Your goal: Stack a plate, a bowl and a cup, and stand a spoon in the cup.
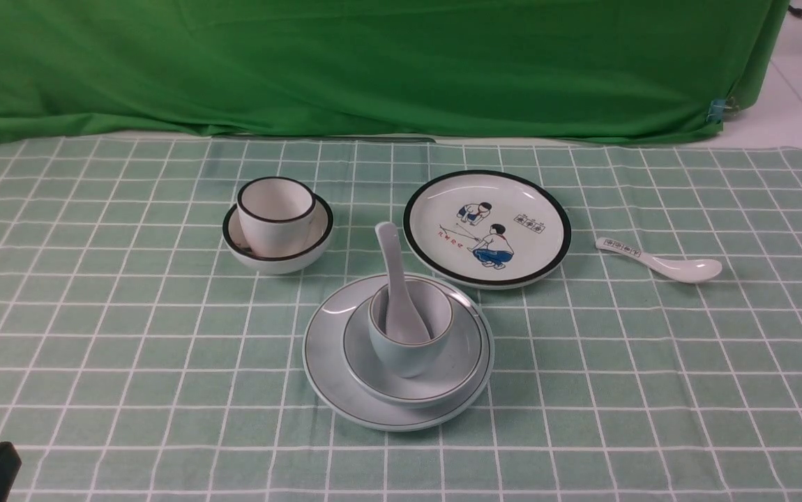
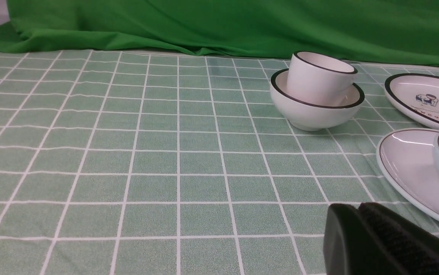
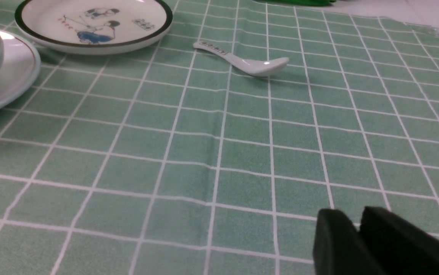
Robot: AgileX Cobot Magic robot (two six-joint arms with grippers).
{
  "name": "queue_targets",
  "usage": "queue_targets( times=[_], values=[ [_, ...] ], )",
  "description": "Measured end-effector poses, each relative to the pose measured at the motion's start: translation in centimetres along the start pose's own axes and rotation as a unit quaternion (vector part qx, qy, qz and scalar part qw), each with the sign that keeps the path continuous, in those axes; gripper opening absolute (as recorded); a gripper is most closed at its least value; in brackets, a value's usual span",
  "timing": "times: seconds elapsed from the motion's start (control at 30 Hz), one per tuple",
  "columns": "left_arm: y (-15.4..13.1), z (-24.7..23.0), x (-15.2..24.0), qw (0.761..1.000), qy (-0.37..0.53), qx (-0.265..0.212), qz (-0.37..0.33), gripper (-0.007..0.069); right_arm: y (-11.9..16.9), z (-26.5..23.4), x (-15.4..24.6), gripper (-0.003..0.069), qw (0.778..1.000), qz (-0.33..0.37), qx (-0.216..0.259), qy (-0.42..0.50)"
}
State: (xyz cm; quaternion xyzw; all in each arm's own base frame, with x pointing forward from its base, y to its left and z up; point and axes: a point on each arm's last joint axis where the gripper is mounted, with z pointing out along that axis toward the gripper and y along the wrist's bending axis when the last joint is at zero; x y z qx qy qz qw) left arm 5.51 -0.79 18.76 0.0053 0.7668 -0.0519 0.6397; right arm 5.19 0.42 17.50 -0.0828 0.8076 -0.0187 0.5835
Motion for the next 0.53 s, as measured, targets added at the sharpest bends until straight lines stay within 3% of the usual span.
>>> queue_targets(
  times=[0.53],
  values=[
    [0.0,0.0,0.0,1.0,0.0,0.0,0.0,0.0016,0.0,0.0,0.0,0.0171,1.0,0.0,0.0,0.0]
  ],
)
